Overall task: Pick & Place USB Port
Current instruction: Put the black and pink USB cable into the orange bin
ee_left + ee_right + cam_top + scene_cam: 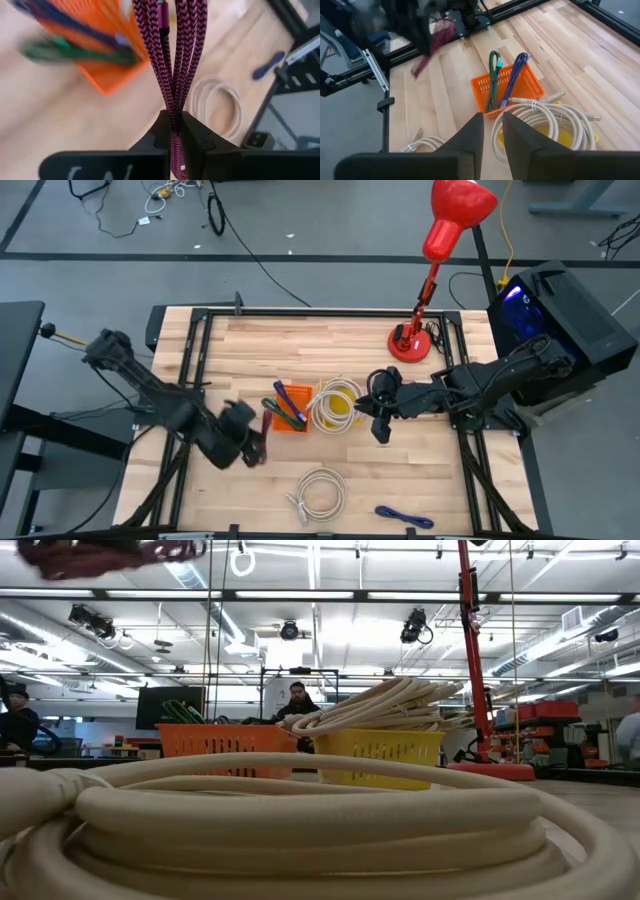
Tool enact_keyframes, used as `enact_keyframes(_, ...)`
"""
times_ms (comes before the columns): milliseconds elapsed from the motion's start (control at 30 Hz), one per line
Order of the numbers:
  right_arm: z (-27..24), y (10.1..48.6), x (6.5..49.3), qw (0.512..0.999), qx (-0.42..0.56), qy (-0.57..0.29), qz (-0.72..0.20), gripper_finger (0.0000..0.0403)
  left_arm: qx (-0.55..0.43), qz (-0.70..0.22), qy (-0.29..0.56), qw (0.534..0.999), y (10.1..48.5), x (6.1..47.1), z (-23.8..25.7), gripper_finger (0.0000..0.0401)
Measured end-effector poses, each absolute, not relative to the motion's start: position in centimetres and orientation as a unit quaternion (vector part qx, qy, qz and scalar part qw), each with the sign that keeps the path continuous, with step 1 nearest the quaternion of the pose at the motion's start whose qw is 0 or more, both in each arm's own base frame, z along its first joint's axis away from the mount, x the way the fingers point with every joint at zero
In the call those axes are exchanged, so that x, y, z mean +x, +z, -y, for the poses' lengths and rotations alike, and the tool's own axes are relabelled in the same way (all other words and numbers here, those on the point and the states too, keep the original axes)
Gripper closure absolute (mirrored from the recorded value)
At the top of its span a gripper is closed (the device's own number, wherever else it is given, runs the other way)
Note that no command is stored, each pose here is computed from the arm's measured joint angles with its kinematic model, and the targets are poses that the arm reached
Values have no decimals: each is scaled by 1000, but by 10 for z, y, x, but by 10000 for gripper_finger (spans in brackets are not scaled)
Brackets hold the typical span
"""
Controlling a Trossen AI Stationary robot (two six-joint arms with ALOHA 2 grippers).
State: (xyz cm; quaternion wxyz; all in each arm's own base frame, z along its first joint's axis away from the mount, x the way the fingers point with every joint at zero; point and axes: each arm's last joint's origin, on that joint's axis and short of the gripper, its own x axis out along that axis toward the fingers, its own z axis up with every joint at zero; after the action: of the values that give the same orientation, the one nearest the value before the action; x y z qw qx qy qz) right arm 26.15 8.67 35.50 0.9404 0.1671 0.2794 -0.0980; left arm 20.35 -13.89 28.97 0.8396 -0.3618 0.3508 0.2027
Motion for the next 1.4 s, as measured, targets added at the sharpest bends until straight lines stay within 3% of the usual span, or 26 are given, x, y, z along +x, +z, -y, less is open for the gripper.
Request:
enact_keyframes(200,-86,354,261,937,174,-103,-285,328,-262,-386,265,844,314,200,108,382)
enact_keyframes(533,-86,354,261,937,177,-105,-284,328,-226,-325,259,881,327,233,65,382)
enact_keyframes(700,-86,354,261,937,177,-105,-284,328,-215,-347,262,874,324,241,44,382)
enact_keyframes(833,-86,353,260,936,175,-105,-286,328,-218,-355,251,874,313,245,34,382)
enact_keyframes(1100,-86,352,260,934,172,-107,-293,328,-284,-370,212,859,254,251,19,382)
enact_keyframes(1400,-84,352,260,935,169,-109,-293,328,-301,-354,217,859,246,256,4,382)
